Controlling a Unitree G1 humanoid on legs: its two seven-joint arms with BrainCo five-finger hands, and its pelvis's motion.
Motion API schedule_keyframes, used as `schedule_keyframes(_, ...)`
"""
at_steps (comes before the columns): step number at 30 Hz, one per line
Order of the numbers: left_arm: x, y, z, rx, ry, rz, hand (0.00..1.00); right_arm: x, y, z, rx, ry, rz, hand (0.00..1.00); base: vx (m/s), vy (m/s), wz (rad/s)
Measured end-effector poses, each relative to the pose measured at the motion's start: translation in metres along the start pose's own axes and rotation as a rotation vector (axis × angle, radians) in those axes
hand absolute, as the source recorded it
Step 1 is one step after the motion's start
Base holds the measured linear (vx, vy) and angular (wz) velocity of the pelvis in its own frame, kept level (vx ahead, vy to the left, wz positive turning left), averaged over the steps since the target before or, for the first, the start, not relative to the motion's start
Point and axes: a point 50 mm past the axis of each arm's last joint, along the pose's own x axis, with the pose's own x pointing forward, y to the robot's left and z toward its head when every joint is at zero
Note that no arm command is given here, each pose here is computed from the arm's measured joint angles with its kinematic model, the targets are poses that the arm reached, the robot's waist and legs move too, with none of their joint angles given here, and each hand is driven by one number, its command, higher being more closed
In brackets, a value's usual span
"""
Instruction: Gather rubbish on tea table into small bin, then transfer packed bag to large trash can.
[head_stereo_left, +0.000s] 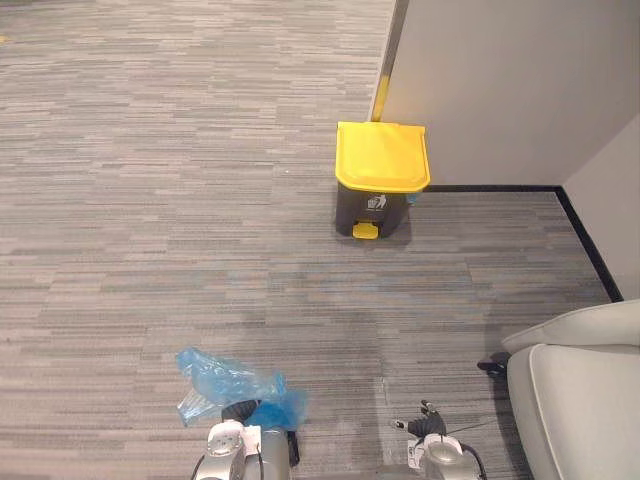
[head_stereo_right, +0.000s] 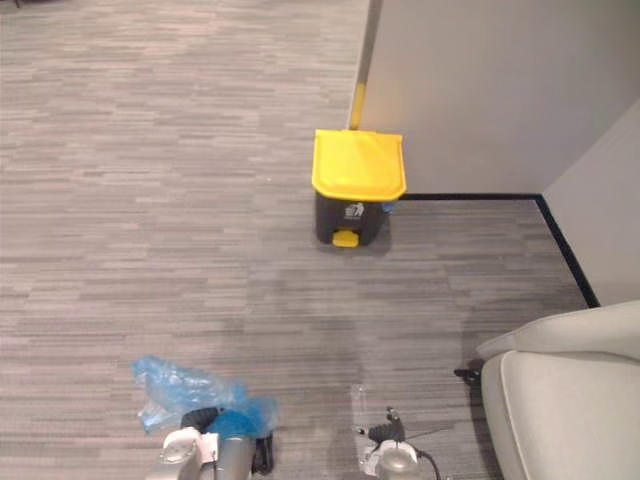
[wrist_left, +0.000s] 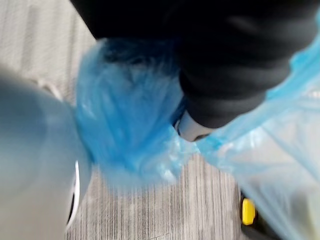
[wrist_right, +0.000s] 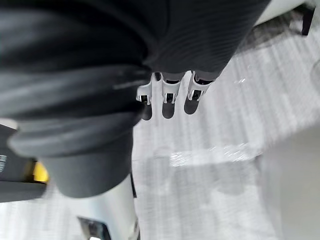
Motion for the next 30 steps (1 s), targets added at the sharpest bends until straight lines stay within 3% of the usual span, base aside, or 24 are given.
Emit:
schedule_keyframes(8, 0.002, 0.012, -0.002, 0.022, 0.014, 0.027, 1.0, 0.005, -0.007, 0.011, -0.032, -0.034, -0.012, 0.0, 0.47, -0.066, 0.22)
schedule_keyframes(13, 0.003, -0.003, 0.001, -0.008, 0.019, -0.002, 1.0, 0.008, -0.021, 0.015, -0.032, -0.038, -0.045, 0.0, 0.46, -0.173, 0.1)
schedule_keyframes(18, -0.001, -0.023, 0.008, -0.089, -0.018, -0.048, 1.0, 0.003, -0.007, 0.01, -0.021, -0.031, -0.012, 0.0, 0.36, -0.077, 0.02)
schedule_keyframes(25, -0.001, -0.032, 0.014, -0.104, -0.036, -0.071, 1.0, 0.004, -0.018, 0.007, 0.001, -0.024, -0.049, 0.0, 0.26, 0.181, -0.43)
schedule_keyframes(30, 0.002, -0.015, 0.006, -0.053, -0.002, -0.039, 1.0, -0.003, -0.002, -0.009, 0.014, 0.03, -0.011, 0.0, 0.33, 0.258, -0.4)
